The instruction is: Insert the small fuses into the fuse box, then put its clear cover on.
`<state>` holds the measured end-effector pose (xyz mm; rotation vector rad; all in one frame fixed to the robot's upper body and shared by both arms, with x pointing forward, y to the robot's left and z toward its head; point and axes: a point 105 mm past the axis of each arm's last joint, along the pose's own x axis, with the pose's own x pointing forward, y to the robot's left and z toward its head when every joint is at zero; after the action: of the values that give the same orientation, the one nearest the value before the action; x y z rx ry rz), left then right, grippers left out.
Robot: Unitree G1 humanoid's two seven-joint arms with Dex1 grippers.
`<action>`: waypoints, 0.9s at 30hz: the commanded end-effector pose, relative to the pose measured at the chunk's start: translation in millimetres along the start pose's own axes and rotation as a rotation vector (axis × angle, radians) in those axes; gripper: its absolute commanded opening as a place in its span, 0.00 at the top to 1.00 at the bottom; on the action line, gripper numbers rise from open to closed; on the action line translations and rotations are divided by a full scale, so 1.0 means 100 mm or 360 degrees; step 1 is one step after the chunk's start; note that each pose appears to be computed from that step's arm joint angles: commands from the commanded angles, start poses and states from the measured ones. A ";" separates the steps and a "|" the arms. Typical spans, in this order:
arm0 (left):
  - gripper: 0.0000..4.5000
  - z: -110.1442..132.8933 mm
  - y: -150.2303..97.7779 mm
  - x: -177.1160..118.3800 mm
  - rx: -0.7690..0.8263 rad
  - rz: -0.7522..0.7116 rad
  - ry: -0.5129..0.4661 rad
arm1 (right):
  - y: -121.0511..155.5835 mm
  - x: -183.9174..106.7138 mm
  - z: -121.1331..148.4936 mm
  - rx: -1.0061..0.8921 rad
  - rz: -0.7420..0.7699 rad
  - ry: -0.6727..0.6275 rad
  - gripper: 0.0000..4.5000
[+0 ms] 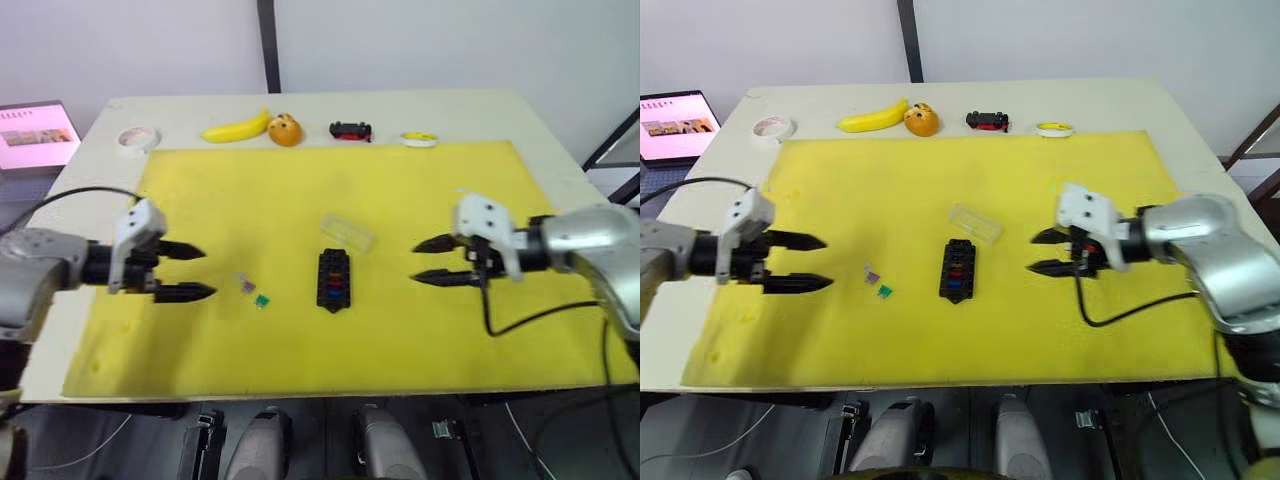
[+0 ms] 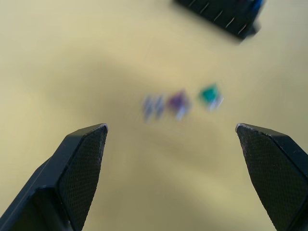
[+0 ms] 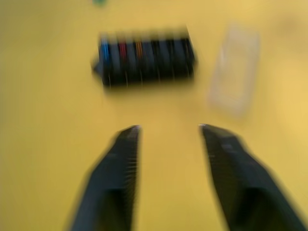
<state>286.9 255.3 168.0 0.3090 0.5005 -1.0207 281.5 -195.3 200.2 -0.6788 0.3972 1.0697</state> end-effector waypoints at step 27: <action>0.00 0.20 -0.01 0.49 -0.0677 -0.0517 -0.0182 | 0.33 0.29 0.84 -0.0320 0.0136 -0.0417 0.00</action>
<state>311.6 210.7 150.3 -0.1361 0.6552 -1.1928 267.8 -119.5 227.2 -0.6686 0.1392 1.2530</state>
